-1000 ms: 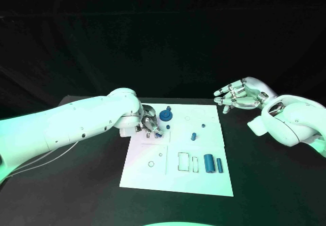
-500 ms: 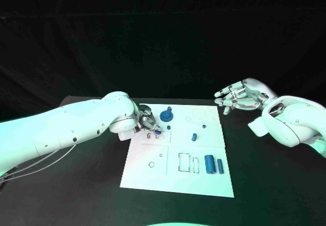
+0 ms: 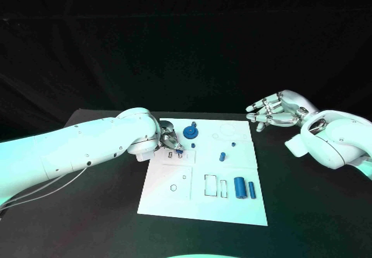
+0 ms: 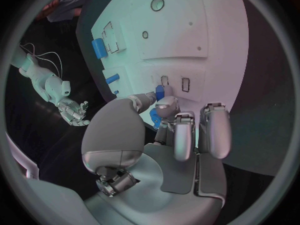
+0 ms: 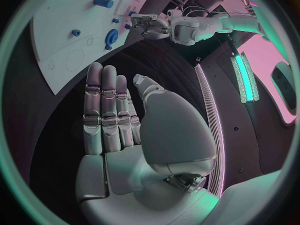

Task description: Assemble the parts on the task board

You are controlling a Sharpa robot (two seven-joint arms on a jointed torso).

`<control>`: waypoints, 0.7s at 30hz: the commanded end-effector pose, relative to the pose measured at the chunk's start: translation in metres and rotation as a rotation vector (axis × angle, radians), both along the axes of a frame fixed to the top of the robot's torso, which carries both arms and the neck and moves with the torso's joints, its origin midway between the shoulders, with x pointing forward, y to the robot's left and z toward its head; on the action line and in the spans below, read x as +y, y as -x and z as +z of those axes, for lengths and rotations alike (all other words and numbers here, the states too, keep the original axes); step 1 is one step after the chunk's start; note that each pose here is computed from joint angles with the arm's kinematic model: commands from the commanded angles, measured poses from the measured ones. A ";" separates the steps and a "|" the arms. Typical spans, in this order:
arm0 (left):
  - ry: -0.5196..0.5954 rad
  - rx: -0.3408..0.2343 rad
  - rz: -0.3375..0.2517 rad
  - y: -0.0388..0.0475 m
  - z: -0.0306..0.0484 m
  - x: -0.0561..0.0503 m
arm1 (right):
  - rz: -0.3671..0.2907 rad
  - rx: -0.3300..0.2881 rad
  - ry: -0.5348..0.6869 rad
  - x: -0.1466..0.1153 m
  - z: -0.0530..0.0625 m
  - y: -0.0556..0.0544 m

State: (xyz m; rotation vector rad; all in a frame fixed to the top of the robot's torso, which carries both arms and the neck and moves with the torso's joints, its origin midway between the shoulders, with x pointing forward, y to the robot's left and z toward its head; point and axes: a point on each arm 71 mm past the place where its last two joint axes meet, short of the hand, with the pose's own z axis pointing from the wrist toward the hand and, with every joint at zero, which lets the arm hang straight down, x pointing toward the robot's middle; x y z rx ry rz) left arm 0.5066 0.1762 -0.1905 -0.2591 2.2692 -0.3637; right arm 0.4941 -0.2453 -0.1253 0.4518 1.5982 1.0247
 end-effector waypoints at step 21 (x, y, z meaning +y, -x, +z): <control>-0.121 0.024 -0.101 0.0051 -0.0080 -0.006 | 0.025 0.004 0.018 0.002 -0.001 0.001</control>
